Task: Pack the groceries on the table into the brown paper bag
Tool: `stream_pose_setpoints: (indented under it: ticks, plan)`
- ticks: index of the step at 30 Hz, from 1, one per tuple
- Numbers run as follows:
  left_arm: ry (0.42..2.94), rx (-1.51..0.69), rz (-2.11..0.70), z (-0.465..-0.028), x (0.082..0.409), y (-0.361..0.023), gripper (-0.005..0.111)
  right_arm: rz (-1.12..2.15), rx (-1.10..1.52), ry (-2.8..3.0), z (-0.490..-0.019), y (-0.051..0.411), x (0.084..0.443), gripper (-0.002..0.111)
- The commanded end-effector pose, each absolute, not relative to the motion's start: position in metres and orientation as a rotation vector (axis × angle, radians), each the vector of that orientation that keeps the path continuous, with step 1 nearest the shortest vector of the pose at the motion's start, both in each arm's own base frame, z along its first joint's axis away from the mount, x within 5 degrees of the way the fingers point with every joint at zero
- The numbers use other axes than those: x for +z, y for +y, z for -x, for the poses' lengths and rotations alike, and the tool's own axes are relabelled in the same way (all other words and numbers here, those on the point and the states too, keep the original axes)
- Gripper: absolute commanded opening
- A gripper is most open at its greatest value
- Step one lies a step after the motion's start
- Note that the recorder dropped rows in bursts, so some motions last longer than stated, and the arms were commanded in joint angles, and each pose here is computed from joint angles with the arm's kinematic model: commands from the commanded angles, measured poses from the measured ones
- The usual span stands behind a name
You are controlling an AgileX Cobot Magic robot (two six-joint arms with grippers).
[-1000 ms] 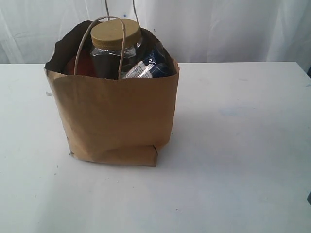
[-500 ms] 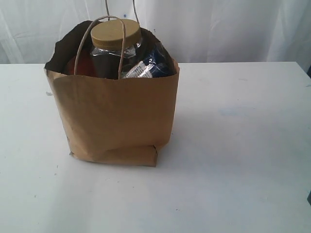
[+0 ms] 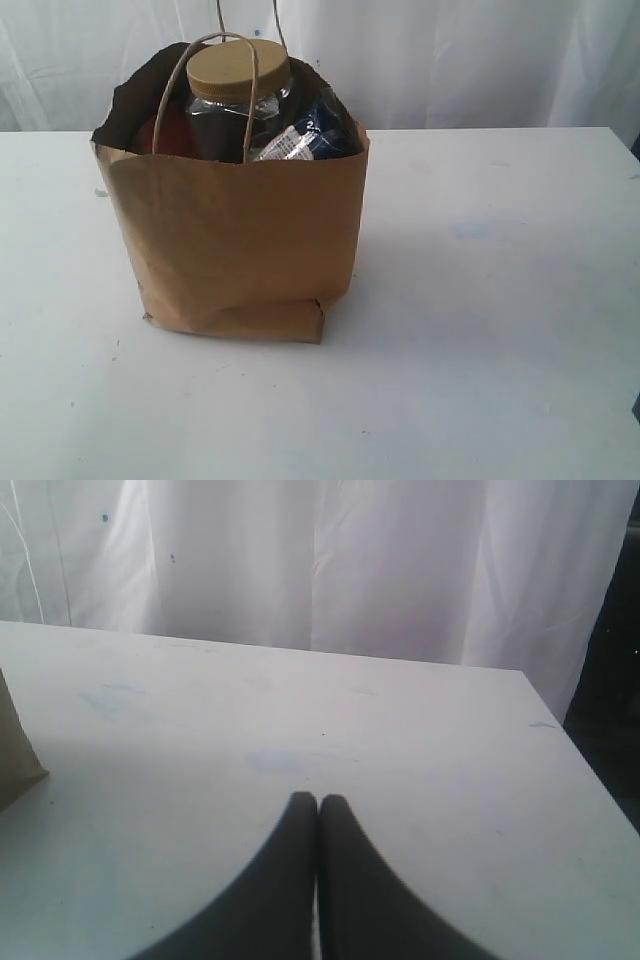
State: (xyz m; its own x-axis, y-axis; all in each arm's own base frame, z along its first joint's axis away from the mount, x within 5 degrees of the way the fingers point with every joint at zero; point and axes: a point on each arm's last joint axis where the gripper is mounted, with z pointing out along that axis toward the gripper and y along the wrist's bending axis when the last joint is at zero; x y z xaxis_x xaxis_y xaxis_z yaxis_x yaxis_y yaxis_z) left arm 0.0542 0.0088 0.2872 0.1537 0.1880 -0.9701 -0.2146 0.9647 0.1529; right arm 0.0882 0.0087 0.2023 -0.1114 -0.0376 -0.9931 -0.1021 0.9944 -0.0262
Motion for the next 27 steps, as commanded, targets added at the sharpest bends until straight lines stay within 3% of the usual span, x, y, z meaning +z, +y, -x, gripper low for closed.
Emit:
stream_pose_setpoints:
  ticks: [1,7,11,16,24,27]
  plan:
    - [1.372,0.366,-0.024,-0.052,0.291,0.009,0.000,0.102,0.058,1.683,-0.088,0.009,0.202,0.000]
    - [1.453,0.199,-0.073,-0.054,0.284,-0.002,0.000,0.102,0.058,1.683,-0.088,0.009,0.202,0.000]
    - [1.659,-0.087,0.272,-0.055,0.254,0.001,0.000,0.104,0.057,1.683,-0.088,0.009,0.202,0.000]
    - [1.737,0.086,0.323,-0.056,0.229,0.014,0.000,0.104,0.057,1.683,-0.088,0.009,0.202,0.000]
    - [1.628,0.090,0.292,-0.056,0.191,0.014,0.000,0.104,0.057,1.683,-0.088,0.009,0.202,0.000]
    - [1.829,0.077,0.294,-0.053,0.173,0.012,0.000,0.104,0.057,1.683,-0.088,0.009,0.202,0.000]
